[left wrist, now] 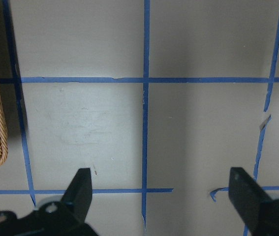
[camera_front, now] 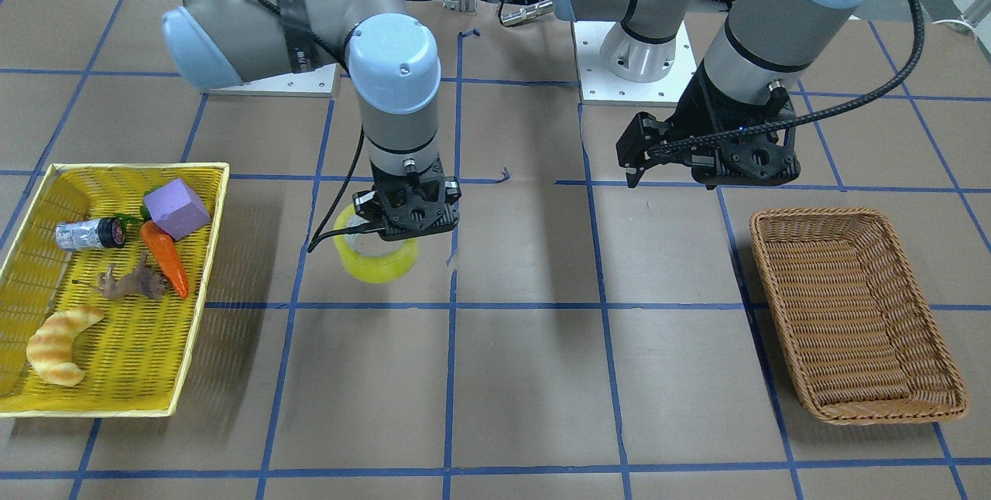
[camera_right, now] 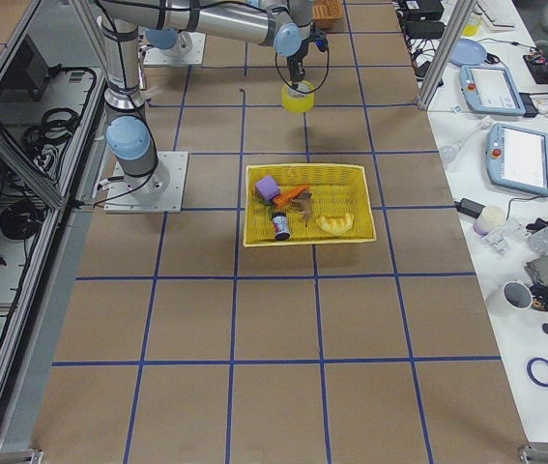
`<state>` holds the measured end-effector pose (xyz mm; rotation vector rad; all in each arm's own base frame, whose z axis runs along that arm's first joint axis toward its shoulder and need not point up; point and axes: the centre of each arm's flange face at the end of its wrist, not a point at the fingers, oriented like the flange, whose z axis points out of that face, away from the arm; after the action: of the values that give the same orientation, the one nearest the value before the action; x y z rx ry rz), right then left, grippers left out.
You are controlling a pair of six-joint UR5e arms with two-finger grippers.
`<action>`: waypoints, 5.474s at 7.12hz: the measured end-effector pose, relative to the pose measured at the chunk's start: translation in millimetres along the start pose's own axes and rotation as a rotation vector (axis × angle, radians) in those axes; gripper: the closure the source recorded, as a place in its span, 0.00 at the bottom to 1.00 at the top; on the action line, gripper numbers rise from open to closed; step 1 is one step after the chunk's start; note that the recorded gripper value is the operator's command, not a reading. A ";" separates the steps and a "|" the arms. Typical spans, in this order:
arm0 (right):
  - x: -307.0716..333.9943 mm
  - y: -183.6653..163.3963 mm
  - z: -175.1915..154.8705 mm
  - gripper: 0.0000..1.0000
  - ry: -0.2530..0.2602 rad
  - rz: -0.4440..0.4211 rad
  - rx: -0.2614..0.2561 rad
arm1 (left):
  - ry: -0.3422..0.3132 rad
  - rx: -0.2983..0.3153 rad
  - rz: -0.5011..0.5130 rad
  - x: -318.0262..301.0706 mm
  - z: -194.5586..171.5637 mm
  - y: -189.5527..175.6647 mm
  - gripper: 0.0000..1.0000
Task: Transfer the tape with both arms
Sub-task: 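Carry the tape roll with the right gripper to the table center and lower it, then release the tape roll and raise the right gripper while the left arm reaches toward it, then grasp the tape roll with the left gripper while the right arm withdraws, then carry the tape roll with the left gripper into the wicker basket and release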
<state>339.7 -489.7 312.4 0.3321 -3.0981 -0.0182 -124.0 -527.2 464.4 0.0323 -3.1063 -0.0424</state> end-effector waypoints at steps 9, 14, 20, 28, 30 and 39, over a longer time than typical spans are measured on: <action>-137.5 28.7 85.0 0.00 -0.110 0.071 -0.037 | 0.000 -0.006 0.005 -0.8 3.1 -0.8 0.00; -35.8 -7.1 12.9 0.00 -0.074 0.080 0.035 | 0.008 -0.013 0.007 1.5 6.7 1.6 0.00; 215.1 -10.2 -91.2 0.00 -0.028 0.236 -0.017 | 0.012 -0.018 0.030 105.9 135.7 60.3 0.00; 213.7 16.8 -125.1 0.00 -0.021 0.236 -0.069 | 0.029 -0.073 0.064 123.1 284.0 85.4 0.70; 214.2 17.2 -124.8 0.00 -0.018 0.237 -0.071 | 0.026 -0.075 0.101 122.2 288.6 83.3 1.00; 216.9 17.6 -129.0 0.00 0.006 0.239 -0.052 | -0.138 0.013 0.225 -64.5 198.8 24.2 1.00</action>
<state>127.6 -519.7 447.0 -0.0399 -3.1016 -0.0919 -67.0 -496.2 264.2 -0.3333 -3.2248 -0.0189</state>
